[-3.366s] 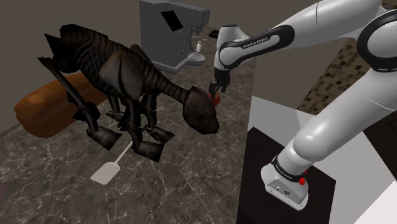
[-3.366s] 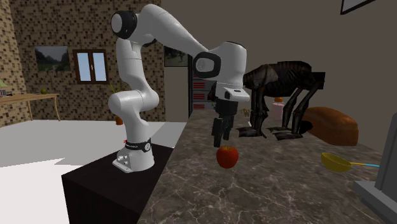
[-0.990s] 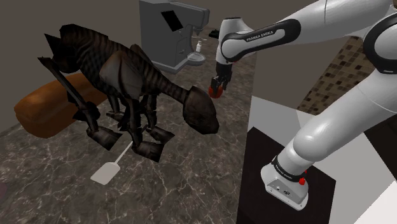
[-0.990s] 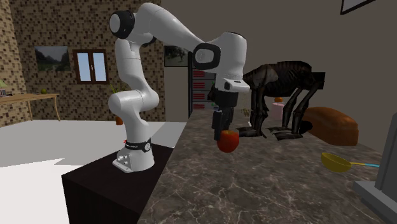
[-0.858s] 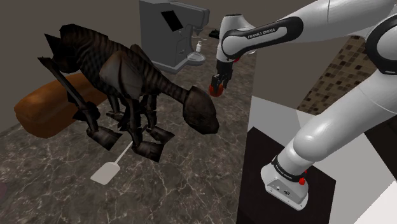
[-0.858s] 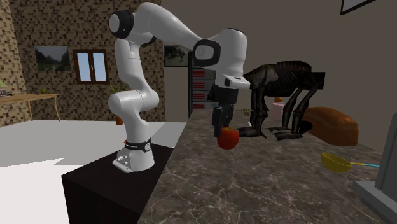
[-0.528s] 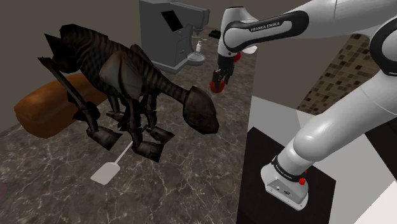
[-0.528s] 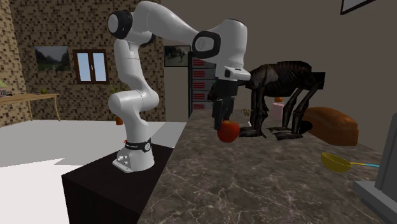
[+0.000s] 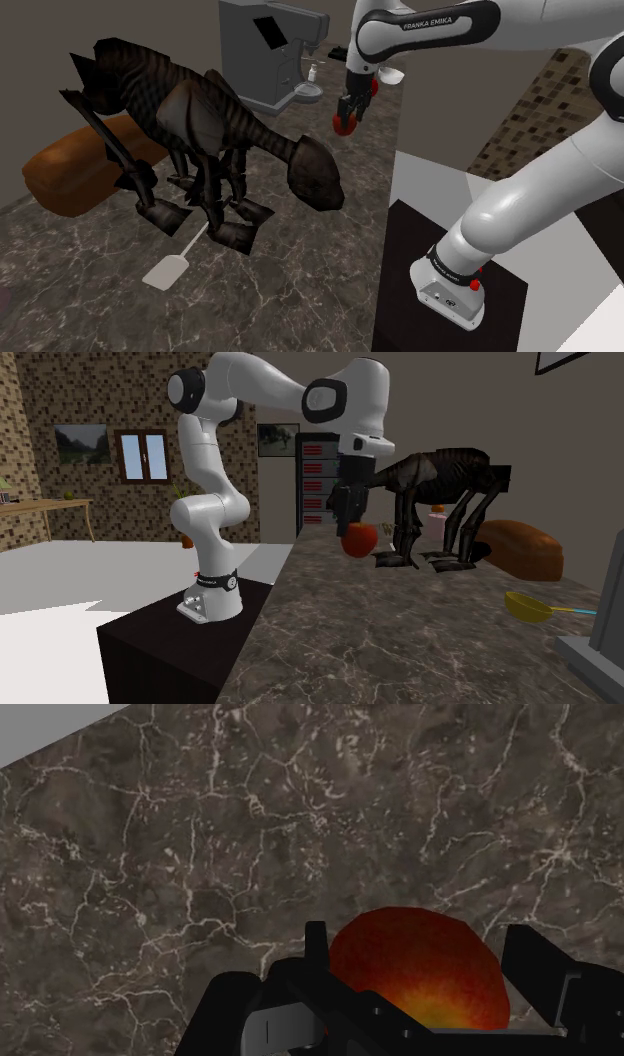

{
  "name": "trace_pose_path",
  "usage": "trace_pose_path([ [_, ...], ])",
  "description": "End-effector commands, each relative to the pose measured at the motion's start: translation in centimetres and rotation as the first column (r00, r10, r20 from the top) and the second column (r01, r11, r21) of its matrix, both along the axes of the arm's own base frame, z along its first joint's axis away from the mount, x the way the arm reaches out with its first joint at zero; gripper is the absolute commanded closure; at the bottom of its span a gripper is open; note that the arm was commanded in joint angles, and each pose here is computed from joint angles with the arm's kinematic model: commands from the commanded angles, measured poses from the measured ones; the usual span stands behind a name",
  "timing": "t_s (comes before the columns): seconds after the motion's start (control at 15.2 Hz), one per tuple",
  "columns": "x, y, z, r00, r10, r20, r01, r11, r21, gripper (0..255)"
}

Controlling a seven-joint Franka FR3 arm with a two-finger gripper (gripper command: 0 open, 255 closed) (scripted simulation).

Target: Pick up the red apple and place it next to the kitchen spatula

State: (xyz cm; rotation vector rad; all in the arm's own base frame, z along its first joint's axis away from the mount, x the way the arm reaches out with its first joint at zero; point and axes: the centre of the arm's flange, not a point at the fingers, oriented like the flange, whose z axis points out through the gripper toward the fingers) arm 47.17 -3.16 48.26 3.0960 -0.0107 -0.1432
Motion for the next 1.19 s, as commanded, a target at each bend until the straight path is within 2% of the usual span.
trace_pose_path([
  [0.0,0.0,0.0,0.6,1.0,0.0,0.0,0.0,1.0,0.0,255],
  [1.12,-6.9,21.3,0.7,1.0,0.0,0.0,0.0,1.0,0.0,255],
])
